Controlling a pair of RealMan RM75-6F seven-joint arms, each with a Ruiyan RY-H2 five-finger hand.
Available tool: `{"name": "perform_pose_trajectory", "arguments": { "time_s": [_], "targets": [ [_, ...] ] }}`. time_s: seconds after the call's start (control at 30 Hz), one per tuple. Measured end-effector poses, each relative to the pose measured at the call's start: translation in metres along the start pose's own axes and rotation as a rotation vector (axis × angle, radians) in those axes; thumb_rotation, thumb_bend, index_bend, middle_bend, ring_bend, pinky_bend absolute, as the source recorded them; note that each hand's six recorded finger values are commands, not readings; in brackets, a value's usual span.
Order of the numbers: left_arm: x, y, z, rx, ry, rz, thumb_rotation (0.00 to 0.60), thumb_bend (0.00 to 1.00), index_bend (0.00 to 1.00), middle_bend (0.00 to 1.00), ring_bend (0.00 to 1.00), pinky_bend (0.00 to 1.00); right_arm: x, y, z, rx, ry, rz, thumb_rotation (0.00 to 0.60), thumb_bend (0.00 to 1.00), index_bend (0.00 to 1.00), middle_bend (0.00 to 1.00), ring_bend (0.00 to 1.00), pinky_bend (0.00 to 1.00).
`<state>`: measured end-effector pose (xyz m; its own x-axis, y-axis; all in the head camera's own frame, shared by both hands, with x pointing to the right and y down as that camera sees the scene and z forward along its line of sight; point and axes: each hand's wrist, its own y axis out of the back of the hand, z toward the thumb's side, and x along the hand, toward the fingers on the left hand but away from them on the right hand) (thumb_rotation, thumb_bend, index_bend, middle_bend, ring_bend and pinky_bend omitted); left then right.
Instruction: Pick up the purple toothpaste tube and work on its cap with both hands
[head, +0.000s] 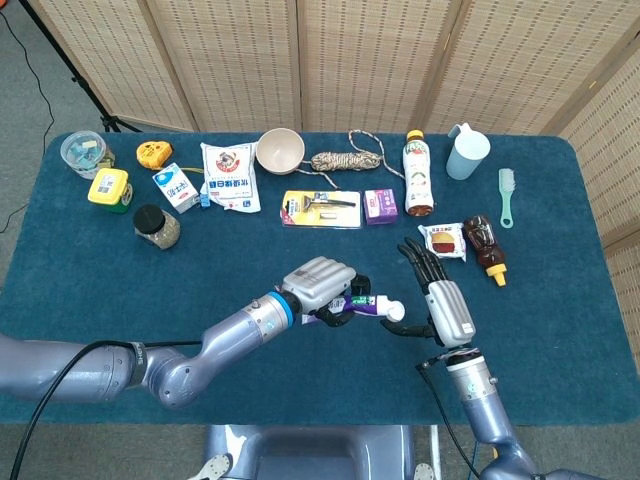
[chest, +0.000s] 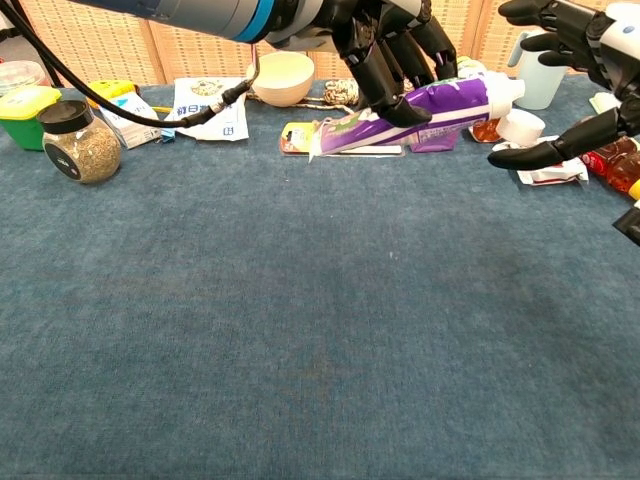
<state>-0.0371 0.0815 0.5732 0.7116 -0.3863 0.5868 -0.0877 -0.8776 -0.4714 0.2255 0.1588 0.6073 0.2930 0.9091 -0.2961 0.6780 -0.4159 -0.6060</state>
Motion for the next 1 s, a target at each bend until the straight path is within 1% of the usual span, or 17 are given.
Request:
{"name": "perform_pose_trajectory", "arguments": {
  "time_s": [0.4,0.6,1.0],
  "targets": [
    [-0.002,-0.003,-0.003,-0.001,0.008,-0.022,0.600,1.00,0.56,0.53,0.51,0.55,-0.006,0.004,-0.004,0.018,-0.006,-0.020,0.600,0.00,0.00,0.00,0.00,0.00],
    [-0.004,-0.003,-0.008,0.005,0.018,-0.025,0.600,1.00,0.56,0.53,0.51,0.55,-0.006,0.005,-0.005,0.007,-0.012,-0.024,0.600,0.00,0.00,0.00,0.00,0.00],
    [-0.004,-0.011,-0.012,0.021,0.030,-0.053,0.600,1.00,0.56,0.53,0.51,0.56,-0.008,0.012,-0.002,0.004,-0.002,-0.040,0.600,0.00,0.00,0.00,0.00,0.00]
  ]
}}
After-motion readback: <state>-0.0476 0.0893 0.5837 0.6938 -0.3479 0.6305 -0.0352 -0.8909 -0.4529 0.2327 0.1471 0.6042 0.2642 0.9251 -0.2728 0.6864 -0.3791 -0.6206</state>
